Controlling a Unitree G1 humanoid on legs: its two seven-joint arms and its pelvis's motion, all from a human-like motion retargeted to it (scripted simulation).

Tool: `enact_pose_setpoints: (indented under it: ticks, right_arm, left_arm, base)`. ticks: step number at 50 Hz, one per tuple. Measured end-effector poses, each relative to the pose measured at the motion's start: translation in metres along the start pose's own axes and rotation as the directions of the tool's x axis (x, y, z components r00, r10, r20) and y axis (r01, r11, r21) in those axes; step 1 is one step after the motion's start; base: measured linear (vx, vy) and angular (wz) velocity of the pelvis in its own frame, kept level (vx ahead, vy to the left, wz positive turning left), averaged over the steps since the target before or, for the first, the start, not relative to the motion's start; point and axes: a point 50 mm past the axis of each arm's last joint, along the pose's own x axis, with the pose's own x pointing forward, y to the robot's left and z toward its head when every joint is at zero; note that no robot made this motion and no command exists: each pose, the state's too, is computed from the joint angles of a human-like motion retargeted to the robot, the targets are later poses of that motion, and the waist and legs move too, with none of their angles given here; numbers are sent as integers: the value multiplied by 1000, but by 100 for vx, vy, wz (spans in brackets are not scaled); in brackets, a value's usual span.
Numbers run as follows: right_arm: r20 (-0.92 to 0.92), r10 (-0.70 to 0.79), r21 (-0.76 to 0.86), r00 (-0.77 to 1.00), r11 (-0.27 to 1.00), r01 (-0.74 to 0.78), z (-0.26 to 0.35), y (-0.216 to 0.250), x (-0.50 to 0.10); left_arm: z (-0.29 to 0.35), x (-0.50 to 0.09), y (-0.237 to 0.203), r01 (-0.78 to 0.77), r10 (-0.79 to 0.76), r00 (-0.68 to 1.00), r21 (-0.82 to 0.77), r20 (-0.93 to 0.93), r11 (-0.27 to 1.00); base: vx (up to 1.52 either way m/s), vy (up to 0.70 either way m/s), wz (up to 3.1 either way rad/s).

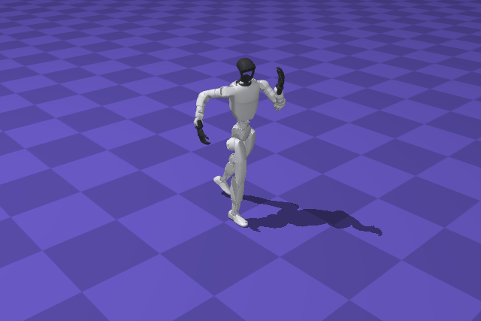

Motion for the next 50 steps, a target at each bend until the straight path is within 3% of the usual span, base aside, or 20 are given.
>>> enact_pose_setpoints:
  ticks: [3, 5, 7, 10, 12, 14, 16, 20, 25, 27, 31, 33, 35, 37, 38, 40, 42, 44, 46, 50]
  right_arm:
    - [29, -55, 64, 998, 997, 53, -4, 8, 11]
    - [84, -114, 24, 990, 993, 112, 6, 15, 26]
    - [208, -207, -49, 956, 974, 221, 34, 19, 47]
    - [456, -361, -38, 813, 905, 423, 104, 27, 84]
    - [616, -360, 2, 700, 890, 455, 169, 42, 101]
    - [786, -248, 8, 567, 920, 391, 243, 74, 100]
    - [920, -89, -17, 382, 963, 268, 304, 117, 75]
    - [987, 154, -157, -42, 986, -60, 352, 183, -11]
    - [778, 361, -482, -514, 868, -120, 337, 224, -111]
    - [748, 357, -554, -560, 800, -230, 325, 224, -120]
    - [871, 365, -490, -327, 687, -537, 306, 208, -76]
    - [939, 327, -328, -112, 743, -583, 292, 196, -37]
    - [971, 158, -33, 181, 834, -551, 264, 173, 13]
    - [840, -83, 376, 536, 802, -464, 206, 145, 66]
    - [707, -152, 554, 690, 726, -407, 166, 138, 85]
    - [473, -130, 724, 872, 621, -300, 92, 126, 100]
    - [337, -4, 566, 942, 800, -199, 46, 103, 86]
    - [205, 53, 251, 977, 962, -105, 19, 69, 62]
    - [72, 20, 44, 997, 999, -24, -5, 40, 35]
    - [-149, -74, -53, 986, 996, 67, -49, 9, -12]
  left_arm:
    - [-11, -22, 13, 2, 1, 988, 16, -153, 1000]
    - [-25, -51, 29, -28, 30, 944, 12, -330, 1000]
    - [-34, -90, 56, -169, 164, 847, 35, -505, 985]
    - [-30, -184, 115, -492, 555, 502, 309, -663, 814]
    - [-4, -273, 142, -556, 741, 115, 575, -662, 600]
    - [48, -341, 150, -435, 777, -176, 756, -604, 489]
    - [112, -361, 151, -198, 756, -285, 808, -589, 555]
    - [185, -326, 146, 303, 628, -340, 551, -700, 778]
    - [206, -305, 140, 425, 499, -420, 321, -758, 846]
    - [202, -304, 143, 406, 503, -398, 344, -767, 846]
    - [169, -328, 144, 338, 540, -317, 439, -780, 833]
    - [124, -336, 145, 322, 562, -210, 486, -800, 812]
    - [54, -318, 142, 283, 588, 16, 568, -809, 773]
    - [-26, -253, 125, 118, 577, 368, 652, -729, 749]
    - [-54, -207, 108, -23, 556, 530, 644, -641, 765]
    - [-81, -110, 63, -298, 514, 761, 491, -396, 819]
    - [-69, -38, 19, -383, 447, 882, 325, -150, 865]
    - [-43, 6, -10, -299, 298, 954, 238, 41, 924]
    - [-17, 29, -25, -145, 112, 980, 205, 163, 968]
    - [21, 39, -41, 63, -98, 954, 128, 285, 990]
  base:
    - [137, -56, -32]
    - [124, -46, -144]
    - [112, -34, -152]
    - [107, -23, -131]
    - [110, -18, -128]
    - [117, -17, -140]
    - [129, -16, -159]
    - [143, -2, -135]
    - [148, 15, -77]
    - [148, 24, -35]
    - [144, 27, 79]
    - [120, 18, 141]
    - [106, 11, 151]
    - [101, 3, 188]
    - [106, -3, 194]
    - [114, -8, 173]
    - [126, -18, 122]
    - [131, -32, 83]
    - [135, -46, 61]
    - [139, -54, 37]
